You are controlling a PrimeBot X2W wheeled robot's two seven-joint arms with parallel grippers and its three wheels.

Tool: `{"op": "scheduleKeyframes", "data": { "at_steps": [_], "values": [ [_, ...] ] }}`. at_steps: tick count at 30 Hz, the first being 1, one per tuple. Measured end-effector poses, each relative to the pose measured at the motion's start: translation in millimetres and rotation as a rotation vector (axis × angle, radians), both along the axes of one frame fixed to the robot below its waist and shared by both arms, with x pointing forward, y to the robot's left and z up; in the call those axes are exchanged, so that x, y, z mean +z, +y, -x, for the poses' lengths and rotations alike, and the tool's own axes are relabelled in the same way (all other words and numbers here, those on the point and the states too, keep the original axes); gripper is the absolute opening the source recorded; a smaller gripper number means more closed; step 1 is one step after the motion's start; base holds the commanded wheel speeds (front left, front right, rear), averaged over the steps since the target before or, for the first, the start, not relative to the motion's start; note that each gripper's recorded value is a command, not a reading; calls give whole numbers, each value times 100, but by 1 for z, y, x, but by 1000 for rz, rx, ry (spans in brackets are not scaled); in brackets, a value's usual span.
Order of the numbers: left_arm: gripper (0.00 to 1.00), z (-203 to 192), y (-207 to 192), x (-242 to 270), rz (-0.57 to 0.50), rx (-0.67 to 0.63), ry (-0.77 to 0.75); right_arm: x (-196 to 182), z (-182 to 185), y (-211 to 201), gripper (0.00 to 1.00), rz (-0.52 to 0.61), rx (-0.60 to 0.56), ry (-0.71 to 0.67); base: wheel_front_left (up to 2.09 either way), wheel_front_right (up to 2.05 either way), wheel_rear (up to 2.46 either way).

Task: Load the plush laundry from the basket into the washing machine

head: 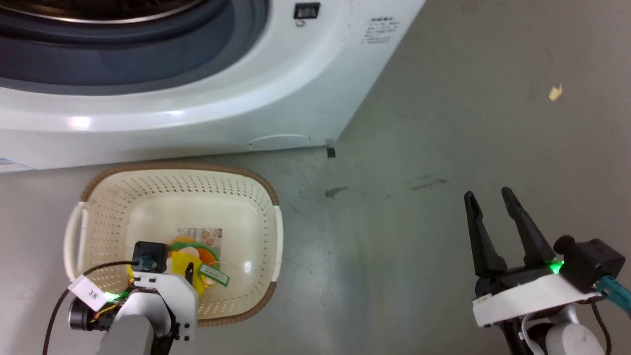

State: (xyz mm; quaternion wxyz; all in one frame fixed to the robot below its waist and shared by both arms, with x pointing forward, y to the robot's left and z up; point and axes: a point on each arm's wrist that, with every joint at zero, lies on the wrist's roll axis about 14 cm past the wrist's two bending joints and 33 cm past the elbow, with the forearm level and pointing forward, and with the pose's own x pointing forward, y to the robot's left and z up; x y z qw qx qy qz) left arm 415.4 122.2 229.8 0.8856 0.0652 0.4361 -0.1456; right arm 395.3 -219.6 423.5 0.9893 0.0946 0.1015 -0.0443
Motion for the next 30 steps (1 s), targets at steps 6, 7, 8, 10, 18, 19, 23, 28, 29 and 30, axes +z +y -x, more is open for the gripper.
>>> {"op": "scheduleKeyframes", "data": {
  "at_steps": [6, 7, 8, 10, 18, 19, 23, 28, 29, 30],
  "values": [
    [100, 7, 1, -31, -55, -57, 108, -10, -2, -6, 100, -15, -25, 17, 0, 0, 0],
    [100, 13, 0, -46, -81, -91, 173, -16, -2, -10, 100, -21, -41, 30, 0, 0, 0],
    [100, 15, 0, -51, -90, -103, 192, -17, -2, -11, 100, -23, -46, 34, 0, 0, 0],
    [100, 17, 1, -60, -112, -127, 226, -22, -1, -14, 100, -29, -58, 43, 0, 0, 0],
    [100, 25, 3, -91, -189, -221, 343, -38, 4, -23, 100, -46, -101, 81, 0, 0, 0],
    [100, 25, 2, -95, -194, -233, 355, -40, 4, -24, 100, -48, -106, 86, 0, 0, 0],
    [100, 28, 0, -112, -221, -277, 412, -48, 2, -29, 100, -58, -127, 97, 0, 0, 0],
    [0, 33, 1, -129, -249, -303, 471, -56, 4, -33, 100, -67, -150, 114, 0, 0, 0],
    [0, 33, 1, -129, -249, -303, 471, -56, 4, -33, 100, -67, -150, 114, 0, 0, 0],
    [0, 34, 1, -135, -253, -303, 487, -57, 3, -35, 100, -70, -156, 111, 0, 0, 0]
  ]
}}
